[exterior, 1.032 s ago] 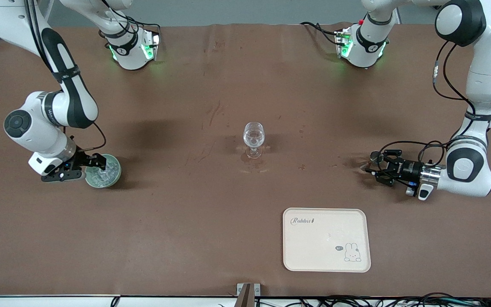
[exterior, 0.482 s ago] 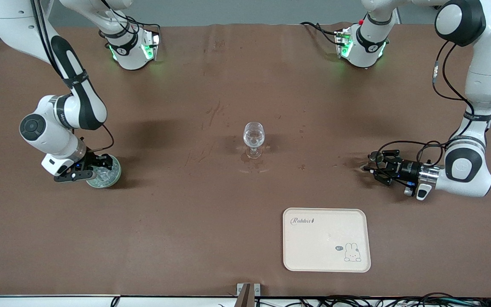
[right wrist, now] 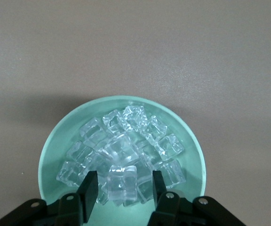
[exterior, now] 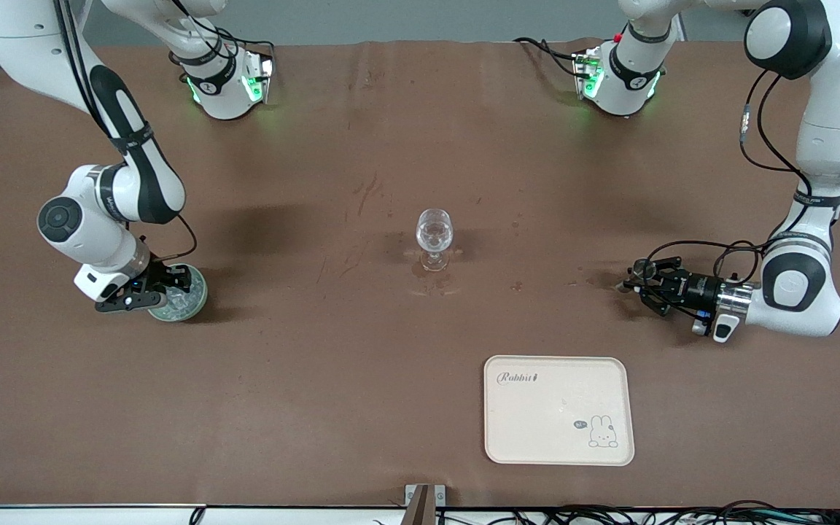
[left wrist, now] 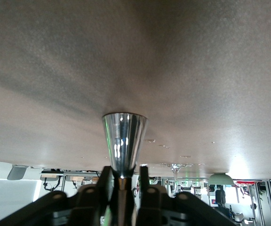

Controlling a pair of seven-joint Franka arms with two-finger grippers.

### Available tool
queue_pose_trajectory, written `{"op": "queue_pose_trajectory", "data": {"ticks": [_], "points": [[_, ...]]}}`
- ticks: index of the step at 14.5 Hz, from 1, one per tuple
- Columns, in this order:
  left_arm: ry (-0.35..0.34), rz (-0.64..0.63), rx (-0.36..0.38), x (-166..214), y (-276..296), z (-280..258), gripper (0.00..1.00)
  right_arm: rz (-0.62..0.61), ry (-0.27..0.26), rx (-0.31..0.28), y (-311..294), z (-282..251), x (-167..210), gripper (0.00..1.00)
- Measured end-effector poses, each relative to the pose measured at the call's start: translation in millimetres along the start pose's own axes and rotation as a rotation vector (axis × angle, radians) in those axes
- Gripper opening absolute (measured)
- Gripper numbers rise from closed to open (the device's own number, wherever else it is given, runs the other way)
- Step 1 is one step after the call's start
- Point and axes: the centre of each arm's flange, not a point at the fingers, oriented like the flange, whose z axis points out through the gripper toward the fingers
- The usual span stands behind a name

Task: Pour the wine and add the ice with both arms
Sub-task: 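Pinch an ice cube from the green bowl with the right gripper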

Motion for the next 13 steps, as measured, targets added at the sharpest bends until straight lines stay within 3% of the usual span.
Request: {"op": "queue_pose_trajectory", "data": {"ticks": [1, 2, 4, 7, 12, 13], "points": [[0.0, 0.0, 0.0, 0, 0, 0, 0.29, 0.0, 0.002, 0.0, 0, 0, 0, 0.55], [0.0, 0.0, 0.0, 0, 0, 0, 0.22, 0.0, 0.004, -0.001, 0, 0, 0, 0.55], [-0.005, 0.0, 0.004, -1, 0, 0, 0.22, 0.0, 0.008, -0.002, 0, 0, 1, 0.55], [-0.06, 0.01, 0.005, -10, 3, 4, 0.21, 0.0, 0.01, -0.002, 0, -1, 1, 0.46], [-0.106, 0.082, 0.03, -47, 35, 30, 0.21, 0.0, 0.005, -0.001, 0, 2, 0, 0.46], [-0.112, 0.092, 0.033, -52, 39, 34, 0.21, 0.0, 0.004, -0.001, 0, 2, 0, 0.41]]}}
